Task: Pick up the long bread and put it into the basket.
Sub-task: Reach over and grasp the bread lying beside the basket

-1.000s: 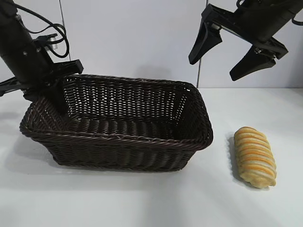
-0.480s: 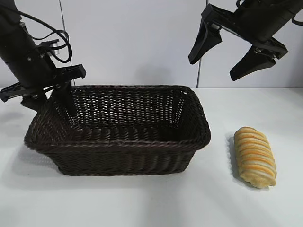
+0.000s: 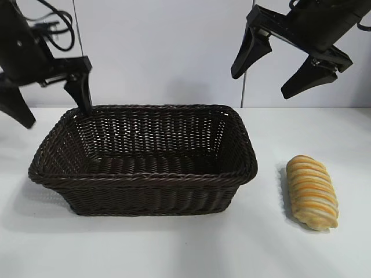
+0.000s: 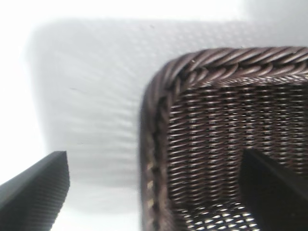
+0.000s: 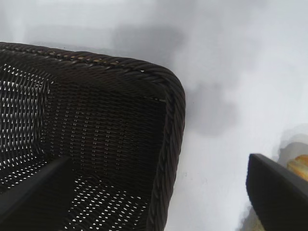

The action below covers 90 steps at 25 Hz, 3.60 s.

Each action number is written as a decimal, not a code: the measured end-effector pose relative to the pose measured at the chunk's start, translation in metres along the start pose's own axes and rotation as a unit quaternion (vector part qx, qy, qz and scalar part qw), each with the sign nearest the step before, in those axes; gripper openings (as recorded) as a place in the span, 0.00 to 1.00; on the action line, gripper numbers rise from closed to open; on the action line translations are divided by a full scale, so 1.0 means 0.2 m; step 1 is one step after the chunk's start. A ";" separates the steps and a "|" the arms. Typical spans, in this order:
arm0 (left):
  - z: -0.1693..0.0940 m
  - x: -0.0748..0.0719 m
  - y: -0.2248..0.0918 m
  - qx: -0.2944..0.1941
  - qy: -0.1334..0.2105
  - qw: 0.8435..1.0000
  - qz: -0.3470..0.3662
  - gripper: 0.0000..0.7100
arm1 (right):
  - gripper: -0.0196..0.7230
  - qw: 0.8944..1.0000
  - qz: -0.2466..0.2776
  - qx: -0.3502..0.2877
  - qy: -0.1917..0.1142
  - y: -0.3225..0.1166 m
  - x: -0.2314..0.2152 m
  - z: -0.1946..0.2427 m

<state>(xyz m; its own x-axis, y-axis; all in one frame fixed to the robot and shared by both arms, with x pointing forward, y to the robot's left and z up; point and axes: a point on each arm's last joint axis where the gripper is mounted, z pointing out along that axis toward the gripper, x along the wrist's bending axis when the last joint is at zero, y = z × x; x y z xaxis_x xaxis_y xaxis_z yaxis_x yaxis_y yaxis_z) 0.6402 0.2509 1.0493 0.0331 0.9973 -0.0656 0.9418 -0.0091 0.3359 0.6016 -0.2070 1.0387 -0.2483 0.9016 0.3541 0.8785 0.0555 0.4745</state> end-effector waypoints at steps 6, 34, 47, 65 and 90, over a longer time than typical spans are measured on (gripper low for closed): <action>-0.11 0.40 0.00 0.001 0.080 0.996 -0.049 0.98 | 0.96 1.000 0.000 0.000 0.000 0.00 0.00 0.00; -1.49 0.20 -0.94 -0.356 0.069 0.932 0.021 0.98 | 0.96 1.000 0.000 0.000 0.000 0.00 0.00 0.00; -1.15 0.10 -1.68 -0.351 0.037 0.935 0.010 0.98 | 0.96 1.000 0.000 0.000 0.000 0.00 0.00 0.00; -0.65 0.13 -1.82 -0.219 0.006 0.976 -0.006 0.98 | 0.96 1.000 -0.013 0.003 -0.006 0.00 -0.01 0.00; -0.67 0.15 -1.95 -0.329 0.023 0.943 0.040 0.98 | 0.96 0.984 -0.017 0.082 -0.156 -0.11 -0.08 -0.34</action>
<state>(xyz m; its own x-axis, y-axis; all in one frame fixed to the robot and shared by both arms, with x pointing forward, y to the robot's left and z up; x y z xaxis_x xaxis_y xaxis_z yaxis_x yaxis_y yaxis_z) 0.2296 0.2938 1.0422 0.0674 0.9975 0.0203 0.5252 -0.0528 0.8493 0.5584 -0.2516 1.0774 -0.1630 0.9845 0.0641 0.9325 0.1325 0.3360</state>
